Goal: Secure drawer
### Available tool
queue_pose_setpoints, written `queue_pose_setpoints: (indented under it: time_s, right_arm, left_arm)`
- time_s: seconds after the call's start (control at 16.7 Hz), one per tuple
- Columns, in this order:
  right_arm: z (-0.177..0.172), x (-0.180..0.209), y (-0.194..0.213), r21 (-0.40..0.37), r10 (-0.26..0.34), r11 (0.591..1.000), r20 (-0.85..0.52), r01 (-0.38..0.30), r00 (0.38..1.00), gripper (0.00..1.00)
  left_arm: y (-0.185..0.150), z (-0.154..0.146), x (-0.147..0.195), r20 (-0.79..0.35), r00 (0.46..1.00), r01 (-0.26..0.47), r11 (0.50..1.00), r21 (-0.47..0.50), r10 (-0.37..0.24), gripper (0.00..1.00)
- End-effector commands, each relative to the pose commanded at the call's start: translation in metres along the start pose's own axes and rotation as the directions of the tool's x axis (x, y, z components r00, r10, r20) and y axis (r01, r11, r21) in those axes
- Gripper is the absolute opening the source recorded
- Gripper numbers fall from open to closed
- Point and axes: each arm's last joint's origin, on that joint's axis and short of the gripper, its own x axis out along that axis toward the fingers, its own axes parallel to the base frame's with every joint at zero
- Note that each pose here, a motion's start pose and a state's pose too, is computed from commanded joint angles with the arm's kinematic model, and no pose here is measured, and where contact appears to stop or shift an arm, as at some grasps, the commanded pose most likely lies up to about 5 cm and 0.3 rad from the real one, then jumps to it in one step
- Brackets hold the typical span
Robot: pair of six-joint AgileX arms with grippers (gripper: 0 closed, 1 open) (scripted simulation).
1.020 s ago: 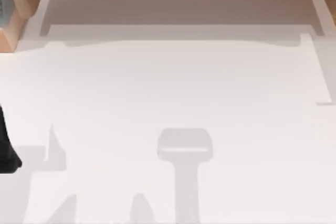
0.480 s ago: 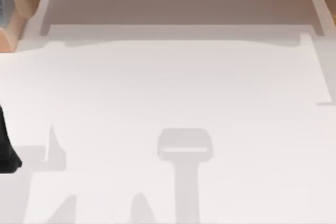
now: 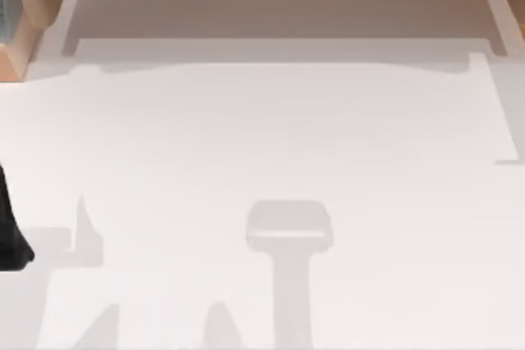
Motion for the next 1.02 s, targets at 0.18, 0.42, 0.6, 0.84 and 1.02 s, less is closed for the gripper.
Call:
queue_pose_setpoints:
  time_s: [0.18, 0.42, 0.6, 0.84, 1.02]
  right_arm:
    - [-0.001, 0.0, 0.001, 0.004, 0.004, 1.0, -0.003, -0.004, 1.0, 0.0]
    - [-0.003, 0.025, 0.001, 0.002, 0.002, 1.0, -0.005, -0.002, 1.0, 0.0]
    - [-0.002, 0.051, 0.001, 0.004, 0.003, 1.0, -0.003, -0.003, 1.0, 0.0]
    - [0.0, 0.063, 0.001, 0.005, 0.004, 1.0, -0.002, -0.004, 1.0, 0.0]
    - [-0.002, 0.062, 0.001, 0.007, 0.005, 1.0, -0.008, -0.005, 1.0, 0.0]
  left_arm:
    - [0.0, 0.0, 0.0, 0.0, 1.0, 0.0, 1.0, 0.0, 0.0, 1.0]
    - [0.0, 0.0, 0.0, 0.0, 1.0, 0.0, 1.0, 0.0, 0.0, 1.0]
    - [0.0, 0.0, 0.0, 0.0, 1.0, 0.0, 1.0, 0.0, 0.0, 1.0]
    - [0.0, 0.0, 0.0, 0.0, 1.0, 0.0, 1.0, 0.0, 0.0, 1.0]
    - [0.0, 0.0, 0.0, 0.0, 1.0, 0.0, 1.0, 0.0, 0.0, 1.0]
